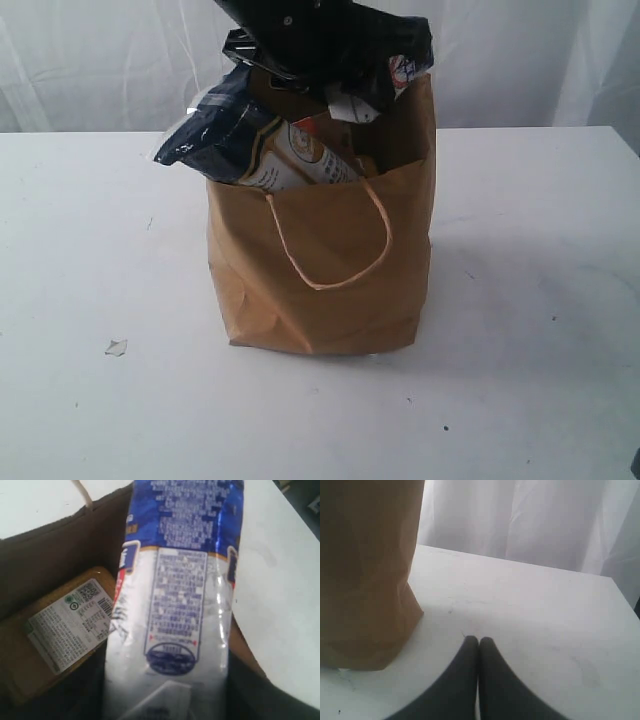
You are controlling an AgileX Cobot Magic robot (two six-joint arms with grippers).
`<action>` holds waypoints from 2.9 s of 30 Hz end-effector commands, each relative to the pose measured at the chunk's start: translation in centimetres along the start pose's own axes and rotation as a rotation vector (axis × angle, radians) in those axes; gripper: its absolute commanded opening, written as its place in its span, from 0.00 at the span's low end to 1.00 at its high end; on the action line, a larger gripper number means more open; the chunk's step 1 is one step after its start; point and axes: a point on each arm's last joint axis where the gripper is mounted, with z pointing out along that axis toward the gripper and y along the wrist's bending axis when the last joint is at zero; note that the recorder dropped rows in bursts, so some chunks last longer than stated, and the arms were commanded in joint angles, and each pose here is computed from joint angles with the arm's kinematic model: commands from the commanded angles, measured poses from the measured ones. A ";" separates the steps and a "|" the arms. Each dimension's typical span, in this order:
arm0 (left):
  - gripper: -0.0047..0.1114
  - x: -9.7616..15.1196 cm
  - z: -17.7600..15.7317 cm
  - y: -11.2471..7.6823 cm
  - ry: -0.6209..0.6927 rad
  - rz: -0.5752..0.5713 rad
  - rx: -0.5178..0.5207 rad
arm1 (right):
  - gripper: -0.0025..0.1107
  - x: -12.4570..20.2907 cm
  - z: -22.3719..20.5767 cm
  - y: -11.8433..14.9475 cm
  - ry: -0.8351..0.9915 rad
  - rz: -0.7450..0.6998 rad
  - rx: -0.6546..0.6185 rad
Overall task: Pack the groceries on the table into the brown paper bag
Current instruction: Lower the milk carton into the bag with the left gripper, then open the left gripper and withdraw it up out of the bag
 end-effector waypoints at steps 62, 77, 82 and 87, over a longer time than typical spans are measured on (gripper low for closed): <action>0.59 1.1 -0.7 -1.8 0.048 -0.024 -0.102 | 0.02 0.2 0.0 0.0 0.005 0.006 0.003; 0.30 0.8 -16.4 -1.5 -0.266 0.148 -0.180 | 0.02 0.2 0.0 0.0 0.005 0.006 0.003; 0.04 1.8 -20.9 -1.4 -0.336 0.217 -0.189 | 0.02 0.2 0.0 0.0 0.005 0.006 0.003; 0.04 3.1 -24.4 -1.1 -0.368 0.247 -0.200 | 0.02 0.2 0.0 0.0 0.007 0.006 0.003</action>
